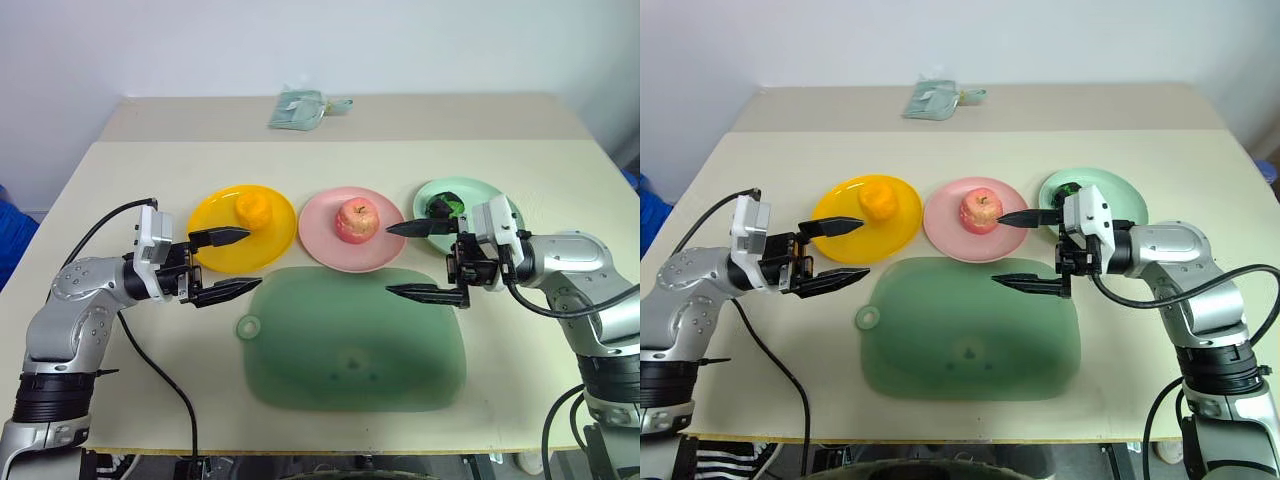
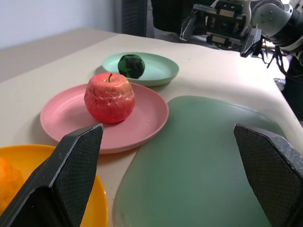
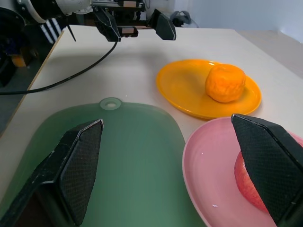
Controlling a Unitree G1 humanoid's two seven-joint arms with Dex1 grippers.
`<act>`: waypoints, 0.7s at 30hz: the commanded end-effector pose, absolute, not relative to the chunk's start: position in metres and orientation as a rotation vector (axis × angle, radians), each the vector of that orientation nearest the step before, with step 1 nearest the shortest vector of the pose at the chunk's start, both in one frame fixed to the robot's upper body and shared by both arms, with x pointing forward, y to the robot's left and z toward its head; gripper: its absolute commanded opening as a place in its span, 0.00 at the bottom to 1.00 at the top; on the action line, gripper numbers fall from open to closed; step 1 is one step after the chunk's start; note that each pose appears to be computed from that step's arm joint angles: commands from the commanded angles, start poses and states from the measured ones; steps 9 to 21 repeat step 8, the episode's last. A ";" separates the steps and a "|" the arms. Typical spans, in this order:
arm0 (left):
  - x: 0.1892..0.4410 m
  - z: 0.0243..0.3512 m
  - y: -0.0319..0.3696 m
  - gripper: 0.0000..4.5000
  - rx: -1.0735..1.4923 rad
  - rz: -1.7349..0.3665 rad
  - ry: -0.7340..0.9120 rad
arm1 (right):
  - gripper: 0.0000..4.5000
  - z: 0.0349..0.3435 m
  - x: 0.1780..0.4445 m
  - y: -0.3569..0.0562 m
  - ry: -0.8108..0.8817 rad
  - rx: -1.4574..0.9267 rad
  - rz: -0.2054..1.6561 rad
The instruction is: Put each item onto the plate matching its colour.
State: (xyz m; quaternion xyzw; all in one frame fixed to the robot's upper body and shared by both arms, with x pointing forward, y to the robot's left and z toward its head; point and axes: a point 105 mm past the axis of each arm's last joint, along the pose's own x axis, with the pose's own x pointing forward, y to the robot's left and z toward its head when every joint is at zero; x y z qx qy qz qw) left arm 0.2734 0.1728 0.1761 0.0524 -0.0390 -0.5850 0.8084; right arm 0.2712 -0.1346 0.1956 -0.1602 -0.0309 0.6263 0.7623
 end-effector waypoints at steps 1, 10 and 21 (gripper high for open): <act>0.269 0.183 0.171 1.00 0.133 -1.268 -0.107 | 0.98 0.198 0.269 -0.134 -0.094 -0.386 1.340; 0.270 0.184 0.171 1.00 0.134 -1.236 -0.130 | 0.98 0.200 0.277 -0.131 -0.100 -0.417 1.330; 0.270 0.184 0.171 1.00 0.134 -1.236 -0.130 | 0.98 0.200 0.277 -0.131 -0.100 -0.417 1.330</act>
